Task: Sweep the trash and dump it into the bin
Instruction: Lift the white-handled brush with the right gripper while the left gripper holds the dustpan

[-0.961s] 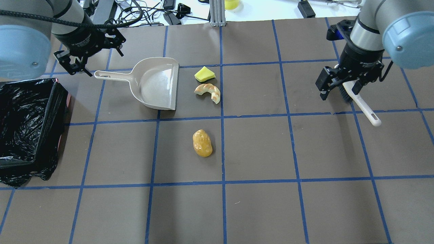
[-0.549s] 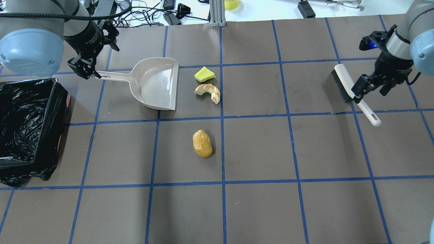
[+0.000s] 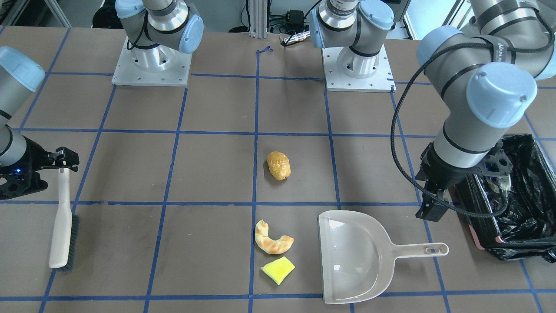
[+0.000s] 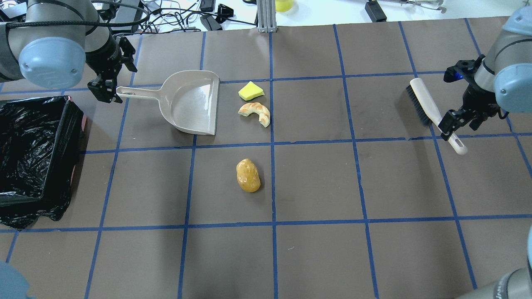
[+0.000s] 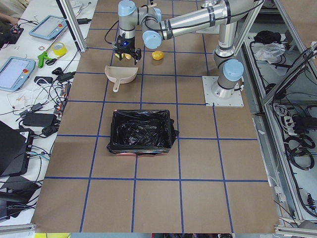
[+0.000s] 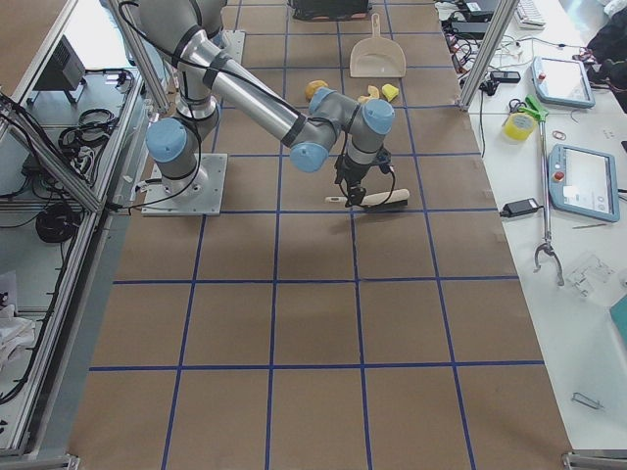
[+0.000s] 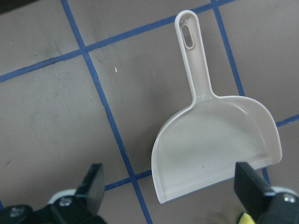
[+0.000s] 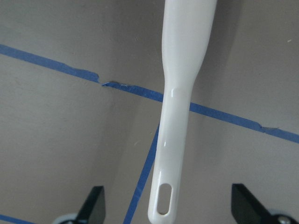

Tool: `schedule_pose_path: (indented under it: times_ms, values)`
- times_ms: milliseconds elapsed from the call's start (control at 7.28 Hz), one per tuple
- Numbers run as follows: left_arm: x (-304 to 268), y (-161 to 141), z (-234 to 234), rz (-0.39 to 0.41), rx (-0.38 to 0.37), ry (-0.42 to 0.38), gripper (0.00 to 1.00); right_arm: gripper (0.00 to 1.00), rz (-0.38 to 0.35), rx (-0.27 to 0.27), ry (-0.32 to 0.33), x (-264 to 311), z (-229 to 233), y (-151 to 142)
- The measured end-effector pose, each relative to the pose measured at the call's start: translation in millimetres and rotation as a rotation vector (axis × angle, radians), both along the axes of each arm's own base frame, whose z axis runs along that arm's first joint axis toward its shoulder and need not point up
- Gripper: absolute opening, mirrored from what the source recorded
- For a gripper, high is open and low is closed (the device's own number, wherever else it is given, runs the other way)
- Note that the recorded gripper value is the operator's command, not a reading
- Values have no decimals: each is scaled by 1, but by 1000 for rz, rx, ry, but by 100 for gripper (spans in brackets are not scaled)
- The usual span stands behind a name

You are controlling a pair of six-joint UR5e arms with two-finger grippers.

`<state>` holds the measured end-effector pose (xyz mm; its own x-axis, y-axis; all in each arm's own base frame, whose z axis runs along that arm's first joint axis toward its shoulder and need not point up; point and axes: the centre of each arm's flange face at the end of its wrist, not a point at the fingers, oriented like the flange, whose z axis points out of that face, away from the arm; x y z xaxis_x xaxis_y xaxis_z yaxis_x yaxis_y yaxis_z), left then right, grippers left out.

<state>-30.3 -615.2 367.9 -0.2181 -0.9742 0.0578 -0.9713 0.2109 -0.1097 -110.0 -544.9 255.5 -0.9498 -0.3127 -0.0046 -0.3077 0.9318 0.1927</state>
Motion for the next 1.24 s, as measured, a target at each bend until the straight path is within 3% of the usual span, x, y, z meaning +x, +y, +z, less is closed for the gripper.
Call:
schedule_pose_path:
  times_ms: [275, 549, 961, 1236]
  values:
    - [10, -18, -37, 105, 15, 13, 98, 84, 1, 2, 2, 1, -12, 4]
    - [15, -38, -66, 132, -31, 5, 98, 76, -2, 14, -2, 3, -21, 8]
    - [19, -55, -102, 138, -48, 3, 100, 41, -31, 24, -1, 3, -29, 9]
    - [21, -64, -114, 138, -54, 3, 100, 31, -40, 28, 8, 2, -29, 9]
